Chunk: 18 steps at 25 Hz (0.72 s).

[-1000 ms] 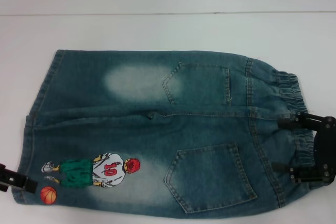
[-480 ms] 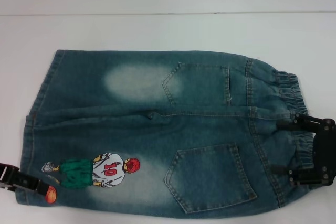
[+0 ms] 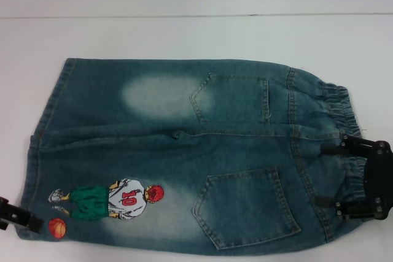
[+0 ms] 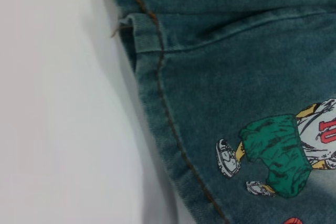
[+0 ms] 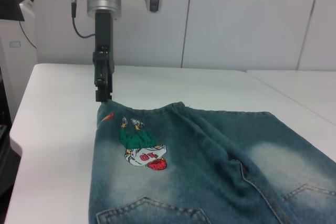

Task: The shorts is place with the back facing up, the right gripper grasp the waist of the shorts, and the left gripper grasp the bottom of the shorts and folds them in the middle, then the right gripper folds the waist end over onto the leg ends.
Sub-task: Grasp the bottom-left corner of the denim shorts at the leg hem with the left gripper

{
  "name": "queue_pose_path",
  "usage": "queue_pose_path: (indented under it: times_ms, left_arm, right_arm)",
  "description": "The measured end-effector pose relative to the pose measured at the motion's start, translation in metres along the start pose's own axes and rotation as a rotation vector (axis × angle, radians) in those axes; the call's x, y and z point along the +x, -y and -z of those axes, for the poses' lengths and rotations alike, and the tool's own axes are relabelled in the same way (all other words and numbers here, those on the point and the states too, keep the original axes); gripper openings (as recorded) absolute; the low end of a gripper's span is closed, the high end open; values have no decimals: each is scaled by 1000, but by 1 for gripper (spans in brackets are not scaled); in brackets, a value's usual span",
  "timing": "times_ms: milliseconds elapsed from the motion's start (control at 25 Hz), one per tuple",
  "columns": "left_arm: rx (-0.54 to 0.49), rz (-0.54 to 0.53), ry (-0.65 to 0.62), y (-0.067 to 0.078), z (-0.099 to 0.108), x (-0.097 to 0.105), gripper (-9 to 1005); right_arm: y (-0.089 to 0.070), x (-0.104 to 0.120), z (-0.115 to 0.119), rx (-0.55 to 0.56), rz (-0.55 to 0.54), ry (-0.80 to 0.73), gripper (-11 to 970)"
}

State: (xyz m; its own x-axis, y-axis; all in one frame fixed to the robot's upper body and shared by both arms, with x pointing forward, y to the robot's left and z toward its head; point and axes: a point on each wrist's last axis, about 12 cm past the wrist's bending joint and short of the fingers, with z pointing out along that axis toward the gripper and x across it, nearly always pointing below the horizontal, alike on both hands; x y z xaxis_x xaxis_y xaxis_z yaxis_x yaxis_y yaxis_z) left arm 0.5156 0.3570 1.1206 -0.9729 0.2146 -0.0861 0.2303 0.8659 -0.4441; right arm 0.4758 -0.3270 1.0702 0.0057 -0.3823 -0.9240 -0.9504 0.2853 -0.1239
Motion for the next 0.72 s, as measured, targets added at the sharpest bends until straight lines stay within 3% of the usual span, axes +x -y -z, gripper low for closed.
queue_pose_path:
  times_ms: [720]
  left_arm:
    - [80, -48, 7, 17, -14, -11, 725]
  right_arm:
    - [0, -2, -4, -2, 2, 10, 885]
